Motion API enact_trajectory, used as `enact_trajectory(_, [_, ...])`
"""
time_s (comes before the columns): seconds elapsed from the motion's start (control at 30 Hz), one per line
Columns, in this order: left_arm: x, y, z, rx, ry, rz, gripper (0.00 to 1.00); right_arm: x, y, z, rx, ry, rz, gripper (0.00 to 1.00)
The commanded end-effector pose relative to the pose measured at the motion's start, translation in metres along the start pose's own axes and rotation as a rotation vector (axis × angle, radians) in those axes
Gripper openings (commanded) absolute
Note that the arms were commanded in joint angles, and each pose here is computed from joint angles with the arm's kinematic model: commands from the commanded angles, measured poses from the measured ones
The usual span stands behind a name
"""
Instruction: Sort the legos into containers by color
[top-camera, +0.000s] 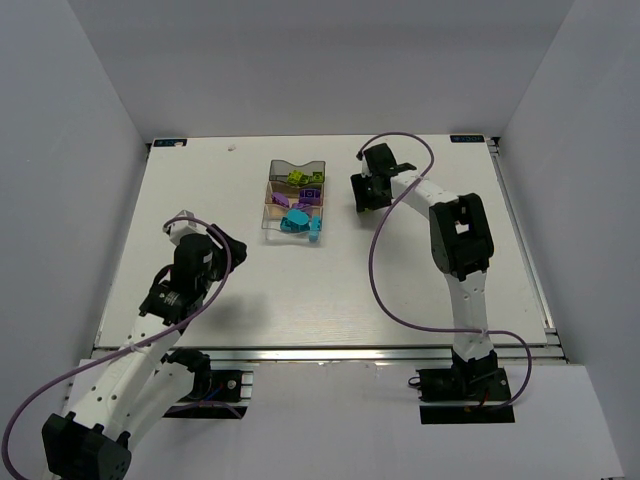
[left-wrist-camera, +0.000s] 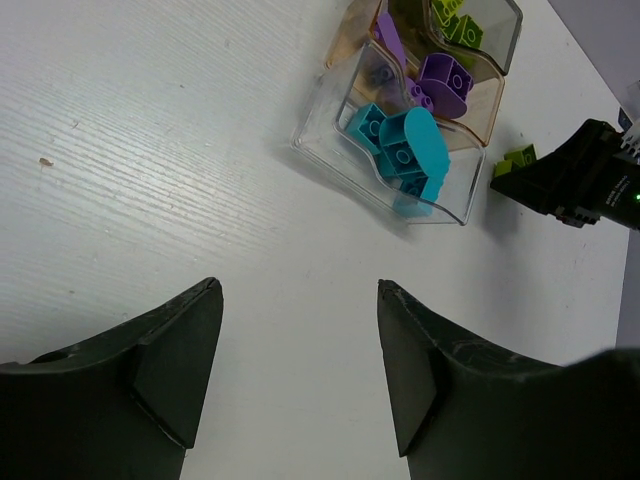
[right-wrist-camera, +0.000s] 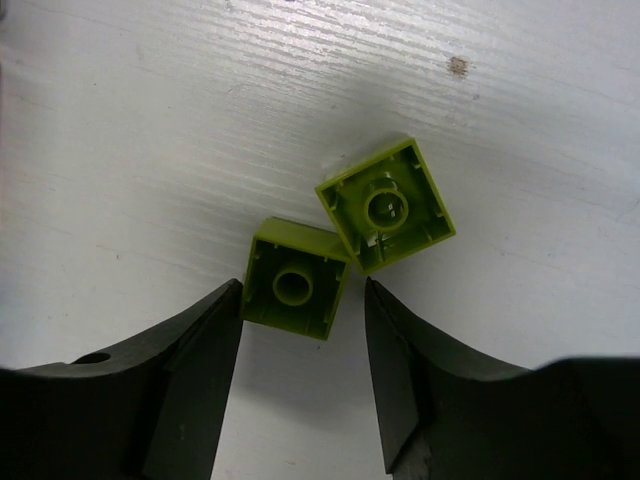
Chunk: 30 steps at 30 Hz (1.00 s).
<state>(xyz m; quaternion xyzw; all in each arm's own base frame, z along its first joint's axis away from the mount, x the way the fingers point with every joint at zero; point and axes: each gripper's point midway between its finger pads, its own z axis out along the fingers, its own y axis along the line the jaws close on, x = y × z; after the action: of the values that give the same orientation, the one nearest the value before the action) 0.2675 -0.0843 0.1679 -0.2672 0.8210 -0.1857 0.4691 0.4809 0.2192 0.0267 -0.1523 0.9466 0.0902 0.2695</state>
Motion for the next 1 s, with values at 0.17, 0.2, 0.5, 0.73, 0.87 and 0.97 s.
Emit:
enact_trajectory(0.17, [-0.004,0.001,0.001,-0.015,-0.014,-0.009,0.73,-0.021,0.000,0.000,0.006,-0.057,-0.017,0.43])
enact_trajectory(0.2, [-0.003,0.001,0.001,-0.014,-0.013,-0.009,0.73,-0.021,-0.001,-0.001,0.006,-0.057,-0.028,0.41])
enact_trajectory(0.5, [0.000,0.000,0.005,0.002,-0.009,-0.011,0.73,-0.027,0.025,-0.041,-0.137,-0.091,-0.109,0.07])
enact_trajectory(0.73, [0.003,0.000,0.006,0.014,-0.006,-0.009,0.73,-0.071,0.073,-0.103,-0.404,-0.286,-0.382,0.00])
enact_trajectory(0.87, [0.003,0.000,0.004,0.020,-0.009,-0.010,0.73,-0.089,0.103,-0.112,-0.527,-0.359,-0.520,0.00])
enact_trajectory(0.97, [0.003,0.000,0.002,0.025,-0.014,-0.018,0.73,-0.103,0.117,-0.103,-0.537,-0.388,-0.562,0.00])
